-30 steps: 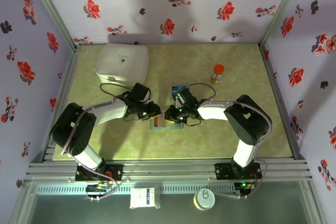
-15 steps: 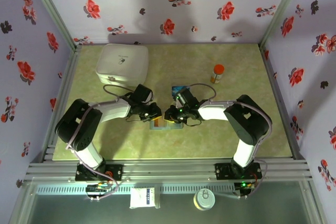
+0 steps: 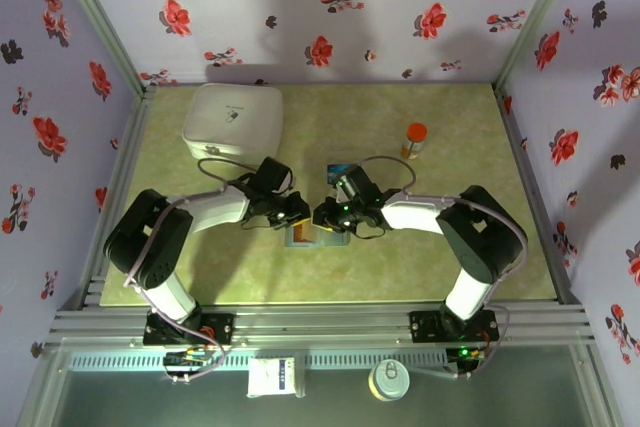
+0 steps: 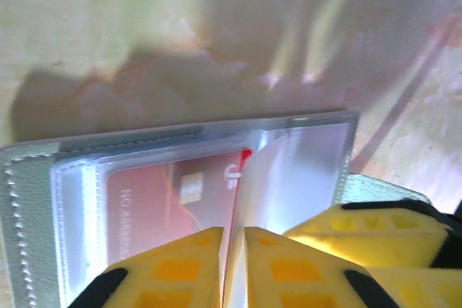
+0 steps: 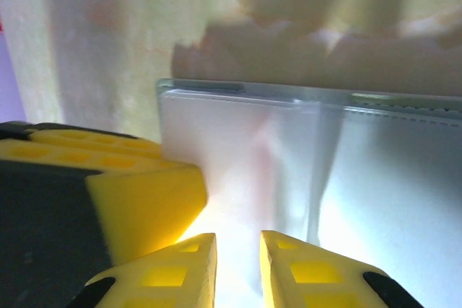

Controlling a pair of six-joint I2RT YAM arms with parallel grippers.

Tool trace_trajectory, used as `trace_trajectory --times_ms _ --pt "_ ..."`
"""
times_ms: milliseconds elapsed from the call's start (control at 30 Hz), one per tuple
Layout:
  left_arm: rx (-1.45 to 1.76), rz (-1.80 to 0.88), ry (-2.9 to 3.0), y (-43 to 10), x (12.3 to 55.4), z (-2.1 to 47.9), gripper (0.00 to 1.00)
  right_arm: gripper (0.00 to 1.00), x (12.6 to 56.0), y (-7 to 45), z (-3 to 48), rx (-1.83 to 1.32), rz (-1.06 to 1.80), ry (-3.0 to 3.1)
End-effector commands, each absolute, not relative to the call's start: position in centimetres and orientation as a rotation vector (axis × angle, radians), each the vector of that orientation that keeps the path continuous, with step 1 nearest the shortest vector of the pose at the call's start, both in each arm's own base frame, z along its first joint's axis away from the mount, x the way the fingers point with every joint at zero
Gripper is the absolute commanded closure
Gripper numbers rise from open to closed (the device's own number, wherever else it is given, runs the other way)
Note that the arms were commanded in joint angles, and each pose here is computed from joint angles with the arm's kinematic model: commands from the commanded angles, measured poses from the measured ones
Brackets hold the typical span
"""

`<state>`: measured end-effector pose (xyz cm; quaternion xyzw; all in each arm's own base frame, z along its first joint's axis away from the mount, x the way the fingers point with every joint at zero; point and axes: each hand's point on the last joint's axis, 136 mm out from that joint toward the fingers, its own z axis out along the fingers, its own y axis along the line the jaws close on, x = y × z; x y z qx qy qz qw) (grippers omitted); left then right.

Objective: Take the credit cards out of the card holder

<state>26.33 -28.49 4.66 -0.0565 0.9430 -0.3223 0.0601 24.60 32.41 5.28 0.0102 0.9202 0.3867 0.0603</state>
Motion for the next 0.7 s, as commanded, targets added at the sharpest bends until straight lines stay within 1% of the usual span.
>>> trace_trajectory --times_ms 0,400,533,667 --pt "-0.133 -1.033 2.819 -29.7 26.4 7.0 0.84 0.76 25.0 31.1 6.8 0.029 1.106 2.762" --pt "-0.054 -1.052 2.849 -33.0 26.1 6.7 0.83 0.74 25.8 25.6 9.6 0.088 0.909 2.692" --pt "-0.015 -1.062 2.863 -34.6 26.0 6.3 0.79 0.73 25.9 23.9 10.2 0.112 0.875 2.672" --pt "0.005 -1.078 2.877 -35.9 26.0 5.5 0.72 0.71 25.6 22.9 10.4 0.129 0.86 2.668"
